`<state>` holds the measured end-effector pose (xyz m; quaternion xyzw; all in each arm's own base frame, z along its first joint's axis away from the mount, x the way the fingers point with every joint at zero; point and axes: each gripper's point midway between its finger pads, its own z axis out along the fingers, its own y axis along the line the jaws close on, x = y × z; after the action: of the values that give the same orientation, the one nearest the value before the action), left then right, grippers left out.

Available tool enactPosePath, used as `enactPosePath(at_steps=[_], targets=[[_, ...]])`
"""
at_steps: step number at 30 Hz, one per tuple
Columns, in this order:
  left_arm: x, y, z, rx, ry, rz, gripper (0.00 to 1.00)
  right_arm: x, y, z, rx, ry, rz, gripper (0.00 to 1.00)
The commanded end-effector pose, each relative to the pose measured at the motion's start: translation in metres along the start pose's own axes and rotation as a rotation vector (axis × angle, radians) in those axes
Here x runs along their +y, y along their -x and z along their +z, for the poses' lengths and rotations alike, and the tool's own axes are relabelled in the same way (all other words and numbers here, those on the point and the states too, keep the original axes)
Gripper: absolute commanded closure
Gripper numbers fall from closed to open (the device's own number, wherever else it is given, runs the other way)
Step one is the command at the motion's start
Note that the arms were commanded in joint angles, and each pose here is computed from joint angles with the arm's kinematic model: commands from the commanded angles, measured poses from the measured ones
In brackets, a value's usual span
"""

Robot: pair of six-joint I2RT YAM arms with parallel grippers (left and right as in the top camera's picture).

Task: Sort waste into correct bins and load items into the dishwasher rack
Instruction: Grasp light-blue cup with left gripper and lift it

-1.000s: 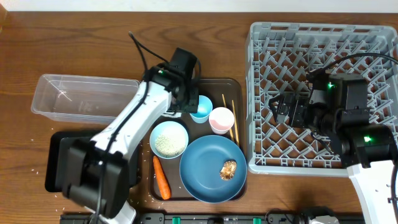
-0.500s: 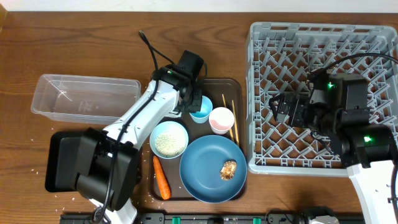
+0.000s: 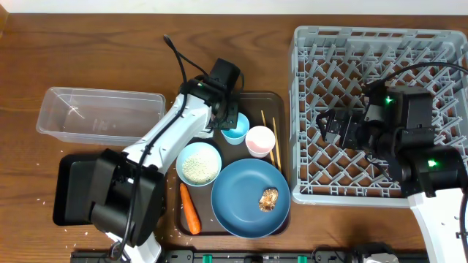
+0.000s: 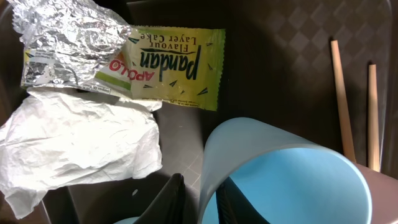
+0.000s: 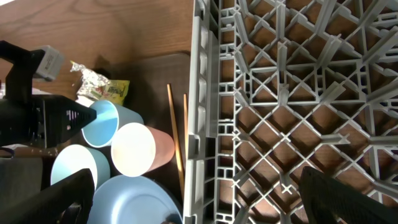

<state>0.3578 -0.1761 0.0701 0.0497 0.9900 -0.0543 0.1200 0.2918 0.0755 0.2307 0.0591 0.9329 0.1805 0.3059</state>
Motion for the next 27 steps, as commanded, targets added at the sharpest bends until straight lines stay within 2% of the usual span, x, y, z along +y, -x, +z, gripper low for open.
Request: enactPosePath(at_steps=[1, 9, 12, 27], targets=[[-0.0007, -0.0067, 0.0085, 0.031, -0.006, -0.002, 0.81, 0.0037, 0.0051, -0.0027, -0.014, 0.001, 0.007, 0.01], [-0.0070, -0.0081, 0.0105, 0.044, -0.042, -0.002, 0.81, 0.0031, 0.0051, -0.0028, -0.015, -0.002, 0.007, 0.01], [-0.0062, -0.0076, 0.0116, 0.042, -0.036, -0.002, 0.94, 0.0031, 0.0051, -0.0027, -0.015, -0.002, 0.007, 0.01], [0.0009, -0.0092, 0.0102, 0.045, -0.002, 0.009, 0.94, 0.0022, 0.0031, -0.0028, -0.007, -0.006, 0.009, 0.01]])
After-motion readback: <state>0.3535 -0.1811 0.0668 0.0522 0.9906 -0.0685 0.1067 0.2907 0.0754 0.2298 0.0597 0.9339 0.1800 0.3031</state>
